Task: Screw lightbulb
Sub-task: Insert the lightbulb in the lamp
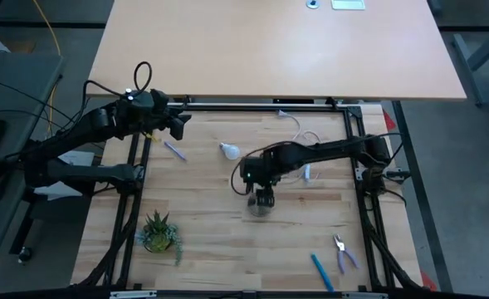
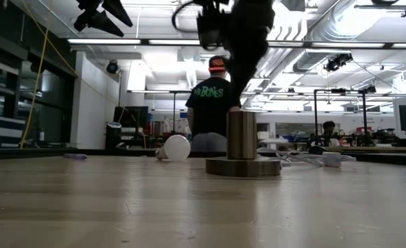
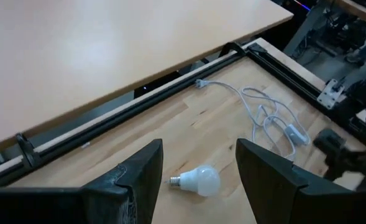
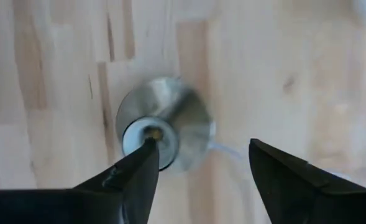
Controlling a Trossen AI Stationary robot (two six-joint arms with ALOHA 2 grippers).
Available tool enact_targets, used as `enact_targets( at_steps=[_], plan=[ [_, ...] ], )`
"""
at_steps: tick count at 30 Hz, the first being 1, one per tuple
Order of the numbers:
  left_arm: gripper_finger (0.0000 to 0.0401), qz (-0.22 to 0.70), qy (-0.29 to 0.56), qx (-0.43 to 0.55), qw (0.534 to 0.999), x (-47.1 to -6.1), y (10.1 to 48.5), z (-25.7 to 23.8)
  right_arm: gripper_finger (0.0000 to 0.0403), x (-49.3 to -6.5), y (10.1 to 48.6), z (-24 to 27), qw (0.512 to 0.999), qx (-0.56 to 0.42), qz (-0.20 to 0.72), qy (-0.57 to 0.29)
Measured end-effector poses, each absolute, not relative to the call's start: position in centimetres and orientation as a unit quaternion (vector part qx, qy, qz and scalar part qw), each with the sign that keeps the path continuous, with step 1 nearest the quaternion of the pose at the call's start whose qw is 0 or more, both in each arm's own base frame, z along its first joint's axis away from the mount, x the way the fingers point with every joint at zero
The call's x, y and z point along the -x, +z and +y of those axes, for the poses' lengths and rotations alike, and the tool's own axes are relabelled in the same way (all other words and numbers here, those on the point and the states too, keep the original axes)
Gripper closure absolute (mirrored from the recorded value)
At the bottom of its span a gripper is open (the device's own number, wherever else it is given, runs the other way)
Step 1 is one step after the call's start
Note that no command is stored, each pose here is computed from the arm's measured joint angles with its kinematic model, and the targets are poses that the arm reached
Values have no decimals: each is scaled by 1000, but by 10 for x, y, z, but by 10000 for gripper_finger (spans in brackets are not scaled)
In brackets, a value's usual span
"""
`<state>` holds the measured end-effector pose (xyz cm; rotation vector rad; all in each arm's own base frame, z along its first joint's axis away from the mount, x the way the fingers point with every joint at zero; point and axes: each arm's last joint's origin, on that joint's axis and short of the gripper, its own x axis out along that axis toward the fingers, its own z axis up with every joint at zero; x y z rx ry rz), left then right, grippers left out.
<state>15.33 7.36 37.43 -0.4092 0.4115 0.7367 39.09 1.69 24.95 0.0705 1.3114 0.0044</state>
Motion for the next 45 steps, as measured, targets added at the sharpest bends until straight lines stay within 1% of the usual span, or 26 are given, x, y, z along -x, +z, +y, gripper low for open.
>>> enact_targets(
  at_steps=[3, 5, 9, 11, 15, 19, 23, 25, 28, 32, 35, 40, 45],
  plan=[
    [206, 208, 348, 201, 892, -158, 371, 75, 164, -393, 269, 6, 799, -15, 601, -10],
    [206, 229, 320, 208, 895, -167, 366, 77, 164, -394, 281, -4, 806, -9, 592, -25],
    [205, 316, 223, 205, 899, -198, 341, 92, 164, -392, 301, -27, 808, -18, 586, -56],
    [205, 366, 174, 184, 895, -216, 323, 102, 164, -389, 310, -39, 806, -22, 588, -64],
    [205, 460, 81, 85, 880, -251, 294, 122, 164, -377, 329, -61, 792, -29, 604, -78],
    [205, 550, -5, -37, 835, -284, 261, 139, 164, -366, 345, -75, 782, -52, 615, -84],
    [205, 607, -44, -126, 783, -312, 226, 155, 164, -358, 361, -78, 783, -66, 614, -79],
    [205, 620, -48, -132, 772, -324, 211, 162, 164, -355, 370, -78, 787, -69, 608, -75],
    [205, 625, -53, -131, 767, -337, 200, 168, 164, -351, 382, -76, 794, -71, 600, -72],
    [205, 631, -84, -142, 758, -347, 185, 169, 164, -349, 395, -76, 811, -70, 577, -71],
    [205, 639, -92, -137, 751, -349, 177, 170, 164, -348, 402, -75, 819, -68, 566, -71],
    [205, 634, -110, -148, 751, -350, 173, 171, 164, -347, 405, -75, 823, -57, 561, -64],
    [205, 643, -125, -128, 744, -354, 158, 167, 164, -347, 405, -75, 823, -50, 562, -59]
  ],
)
